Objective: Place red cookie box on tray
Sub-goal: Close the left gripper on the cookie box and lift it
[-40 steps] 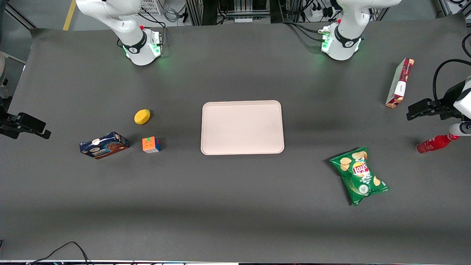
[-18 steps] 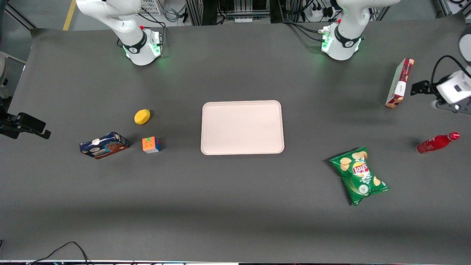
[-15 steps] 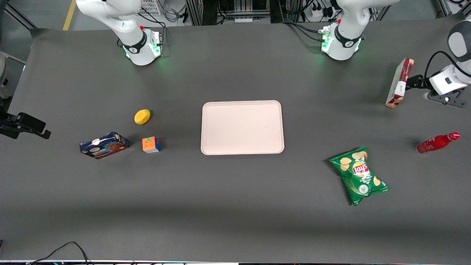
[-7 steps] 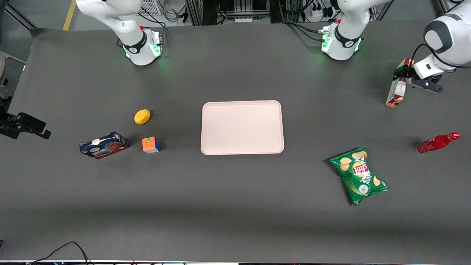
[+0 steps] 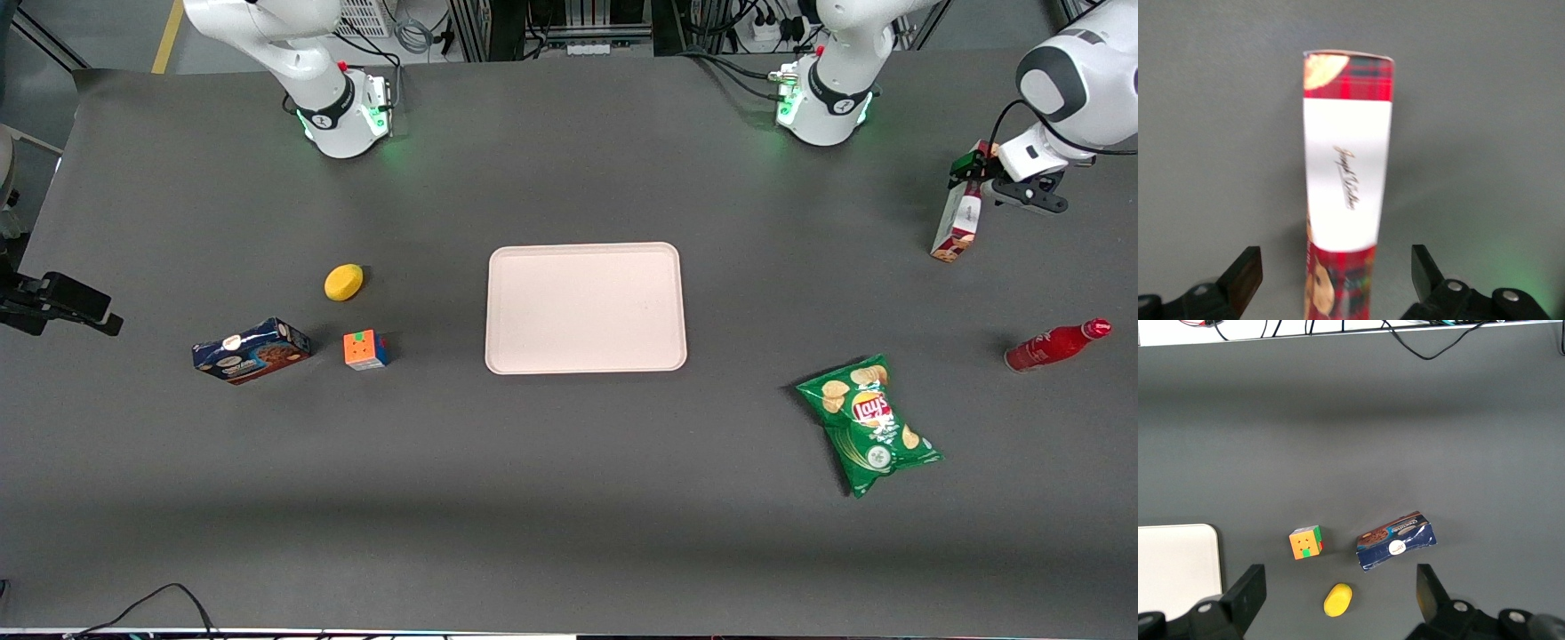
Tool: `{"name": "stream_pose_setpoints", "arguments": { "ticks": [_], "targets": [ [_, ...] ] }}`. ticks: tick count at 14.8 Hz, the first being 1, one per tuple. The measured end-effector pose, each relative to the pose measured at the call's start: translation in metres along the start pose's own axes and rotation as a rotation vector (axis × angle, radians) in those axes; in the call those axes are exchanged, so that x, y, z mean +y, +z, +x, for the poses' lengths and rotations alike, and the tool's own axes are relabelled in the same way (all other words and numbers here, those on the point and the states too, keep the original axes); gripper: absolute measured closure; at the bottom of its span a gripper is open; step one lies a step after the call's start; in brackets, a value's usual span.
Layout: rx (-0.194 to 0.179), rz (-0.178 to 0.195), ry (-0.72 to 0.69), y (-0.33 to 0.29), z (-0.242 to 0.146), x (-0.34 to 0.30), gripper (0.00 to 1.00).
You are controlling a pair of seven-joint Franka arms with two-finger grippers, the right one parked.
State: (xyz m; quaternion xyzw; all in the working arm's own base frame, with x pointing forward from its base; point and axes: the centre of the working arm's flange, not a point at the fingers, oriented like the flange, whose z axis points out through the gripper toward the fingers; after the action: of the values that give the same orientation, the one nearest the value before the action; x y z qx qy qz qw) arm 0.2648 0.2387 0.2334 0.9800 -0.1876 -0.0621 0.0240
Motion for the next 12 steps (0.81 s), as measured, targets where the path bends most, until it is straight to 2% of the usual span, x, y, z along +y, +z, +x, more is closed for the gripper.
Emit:
{"name": "stream_pose_setpoints", "arguments": {
  "ticks": [1,2,5,9,12],
  "targets": [
    [0.008,0.016,0.001,0.005,0.001,-0.002,0.00],
    [0.010,0.025,0.001,0.011,0.002,-0.003,0.07],
    [0.002,0.027,0.003,0.021,0.003,-0.005,0.42],
    [0.002,0.028,0.004,0.020,0.003,-0.005,0.79],
    [0.004,0.034,0.006,0.017,0.007,-0.006,0.81]
  ]
}}
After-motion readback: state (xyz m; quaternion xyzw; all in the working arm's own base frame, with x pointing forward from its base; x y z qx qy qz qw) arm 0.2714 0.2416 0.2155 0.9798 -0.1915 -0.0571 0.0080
